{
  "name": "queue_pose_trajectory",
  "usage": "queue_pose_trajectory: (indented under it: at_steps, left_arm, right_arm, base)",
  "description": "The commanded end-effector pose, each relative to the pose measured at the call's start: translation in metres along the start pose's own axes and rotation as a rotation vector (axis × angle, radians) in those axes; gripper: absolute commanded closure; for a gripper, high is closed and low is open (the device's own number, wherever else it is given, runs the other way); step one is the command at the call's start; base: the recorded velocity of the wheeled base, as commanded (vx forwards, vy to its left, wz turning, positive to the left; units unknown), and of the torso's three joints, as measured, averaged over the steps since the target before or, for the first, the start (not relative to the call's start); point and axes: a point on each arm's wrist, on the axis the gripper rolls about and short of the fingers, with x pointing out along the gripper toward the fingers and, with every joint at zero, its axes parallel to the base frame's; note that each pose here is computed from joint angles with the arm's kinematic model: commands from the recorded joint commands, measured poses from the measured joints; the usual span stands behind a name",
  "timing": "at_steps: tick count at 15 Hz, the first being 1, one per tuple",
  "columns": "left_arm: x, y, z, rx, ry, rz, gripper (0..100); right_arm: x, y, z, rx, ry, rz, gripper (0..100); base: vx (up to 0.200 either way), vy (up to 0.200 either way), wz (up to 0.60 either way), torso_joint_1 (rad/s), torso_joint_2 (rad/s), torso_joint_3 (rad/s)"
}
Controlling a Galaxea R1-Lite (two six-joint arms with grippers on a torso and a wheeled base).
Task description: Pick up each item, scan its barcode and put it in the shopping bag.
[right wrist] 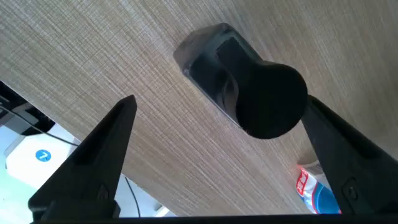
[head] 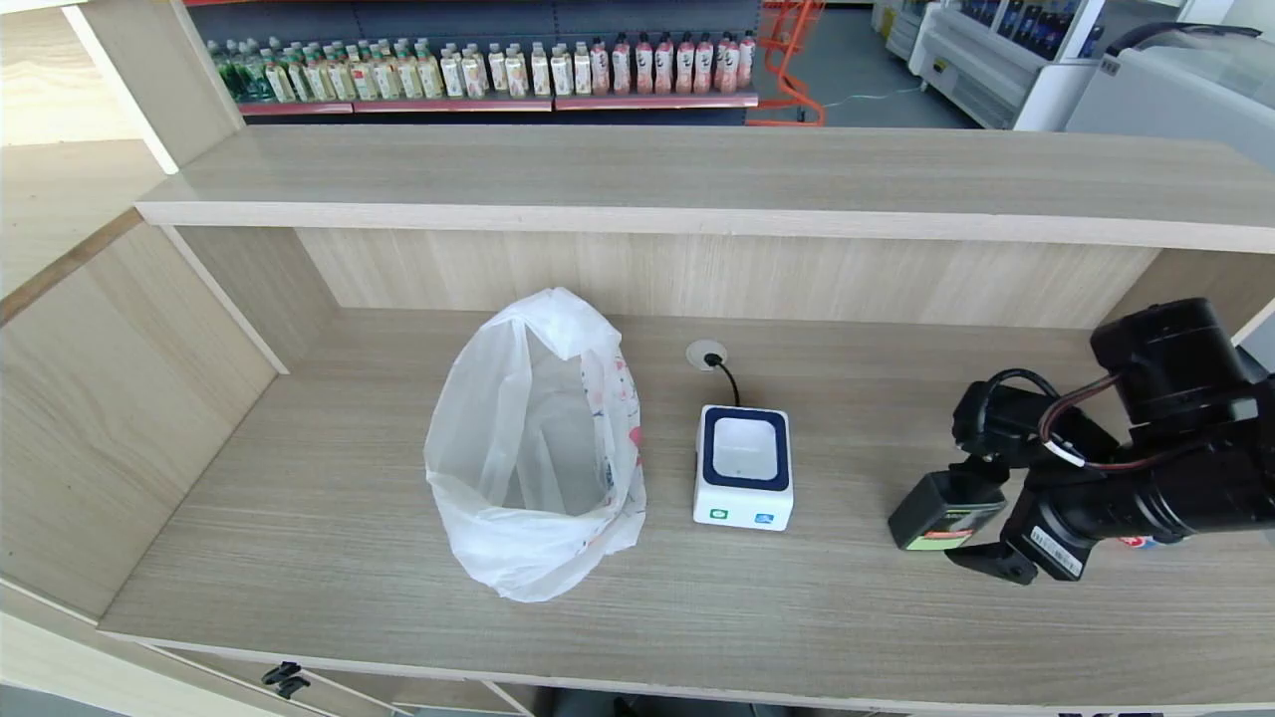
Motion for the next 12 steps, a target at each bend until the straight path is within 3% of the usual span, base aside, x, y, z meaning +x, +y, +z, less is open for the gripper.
queue_pose_trajectory:
  at_steps: [1, 5, 10, 11, 12]
  left_arm:
    - [0.000, 0.000, 0.000, -0.001, 0.000, 0.000, 0]
    - [0.000, 0.000, 0.000, -0.001, 0.000, 0.000, 0]
    - [0.000, 0.000, 0.000, -0.001, 0.000, 0.000, 0]
    - [0.000, 0.000, 0.000, 0.001, 0.000, 0.000, 0]
    - [0.000, 0.000, 0.000, 0.001, 0.000, 0.000, 0]
  right_arm:
    - [0.024, 0.003, 0.003, -0.013, 0.014, 0.034, 0]
    - [0.044, 0.001, 0.014, -0.026, -0.068, 0.047, 0]
    - [0.046, 0.001, 0.016, -0.026, -0.088, 0.070, 0]
    - [0.046, 0.001, 0.016, -0.021, -0.095, 0.076, 100]
    - [0.045, 0.001, 0.016, -0.003, -0.104, 0.083, 100]
  base:
    - [0.000, 0.000, 0.00, 0.000, 0.00, 0.000]
    - [0.000, 0.000, 0.00, 0.000, 0.00, 0.000]
    - [0.000, 0.000, 0.00, 0.000, 0.00, 0.000]
    - [0.000, 0.000, 0.00, 0.000, 0.00, 0.000]
    - [0.000, 0.000, 0.00, 0.000, 0.00, 0.000]
